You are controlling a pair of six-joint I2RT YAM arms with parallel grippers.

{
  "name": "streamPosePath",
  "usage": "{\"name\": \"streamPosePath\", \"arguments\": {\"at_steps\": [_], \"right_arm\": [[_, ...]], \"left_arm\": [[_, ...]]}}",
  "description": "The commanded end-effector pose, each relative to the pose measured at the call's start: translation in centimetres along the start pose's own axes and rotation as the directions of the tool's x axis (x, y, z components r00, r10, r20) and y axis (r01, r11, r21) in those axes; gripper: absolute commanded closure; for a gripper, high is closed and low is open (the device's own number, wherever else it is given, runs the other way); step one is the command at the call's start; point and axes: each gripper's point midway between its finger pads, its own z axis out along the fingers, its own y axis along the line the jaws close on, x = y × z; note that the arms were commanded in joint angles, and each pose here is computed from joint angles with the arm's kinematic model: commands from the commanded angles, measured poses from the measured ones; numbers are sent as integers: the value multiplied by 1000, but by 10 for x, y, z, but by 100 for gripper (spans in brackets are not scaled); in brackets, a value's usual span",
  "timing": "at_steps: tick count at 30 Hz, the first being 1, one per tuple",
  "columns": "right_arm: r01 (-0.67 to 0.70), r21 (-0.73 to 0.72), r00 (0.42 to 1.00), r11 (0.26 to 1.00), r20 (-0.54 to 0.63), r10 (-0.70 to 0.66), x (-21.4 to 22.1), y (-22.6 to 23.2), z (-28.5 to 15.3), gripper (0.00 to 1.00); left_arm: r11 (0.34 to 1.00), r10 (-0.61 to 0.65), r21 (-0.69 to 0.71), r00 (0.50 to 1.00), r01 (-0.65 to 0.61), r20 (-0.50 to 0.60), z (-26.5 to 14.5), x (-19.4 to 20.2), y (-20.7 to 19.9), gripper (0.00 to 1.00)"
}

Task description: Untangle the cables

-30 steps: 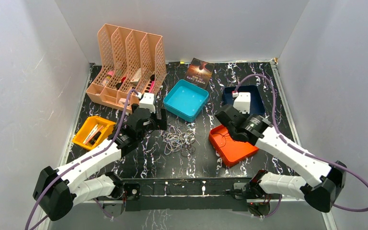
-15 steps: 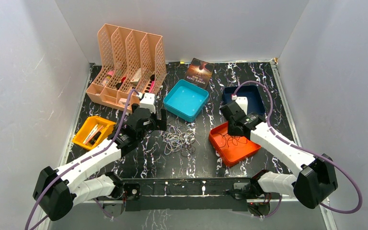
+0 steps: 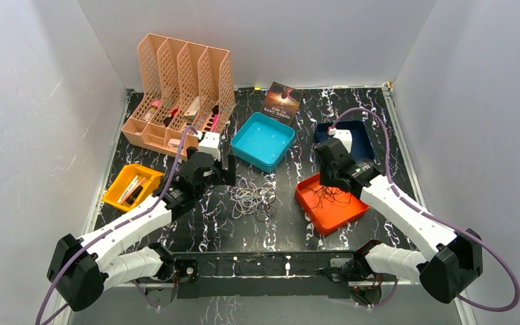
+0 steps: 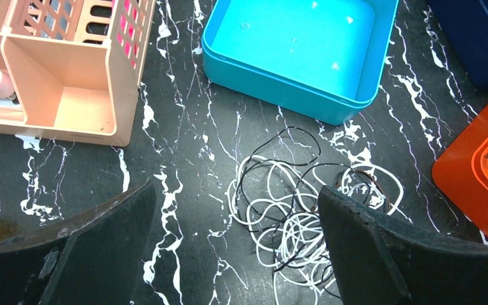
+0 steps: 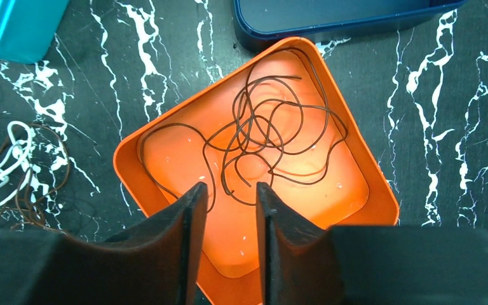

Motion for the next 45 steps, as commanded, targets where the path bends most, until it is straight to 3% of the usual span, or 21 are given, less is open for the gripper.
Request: {"name": "streamPosePath", "arguments": {"at_steps": [1, 5, 10, 15, 22, 31, 40, 45], "right_arm": [[-15, -9, 997, 1000, 69, 16, -23, -1, -13, 63], [0, 17, 999, 1000, 32, -1, -15, -4, -4, 74], [12, -12, 1000, 1000, -12, -12, -7, 5, 8, 77], [41, -272, 999, 961, 44, -30, -19, 48, -5, 69], [27, -565, 982, 824, 168, 84, -43, 92, -45, 64], [-12, -629, 990, 777, 102, 98, -28, 109, -36, 60], [-63, -729, 998, 682, -29, 60, -5, 138, -30, 59], [-80, -728, 997, 681, -67, 45, 4, 147, -23, 58]], "left_arm": [[1000, -17, 14, 1000, 17, -5, -2, -10, -5, 2], [999, -24, 26, 1000, 24, -11, -2, -8, -7, 2], [999, -26, 32, 999, 27, -31, -1, -6, -9, 2], [997, -70, 21, 989, 73, -127, -1, 13, -12, 2], [987, -125, 77, 973, 142, -194, -4, 32, -25, 2], [986, -96, 109, 967, 125, -235, 2, 34, -35, 2], [988, -141, 18, 942, 154, -304, 5, 57, -25, 18], [988, -136, 24, 944, 150, -299, 0, 60, -22, 23]]}}
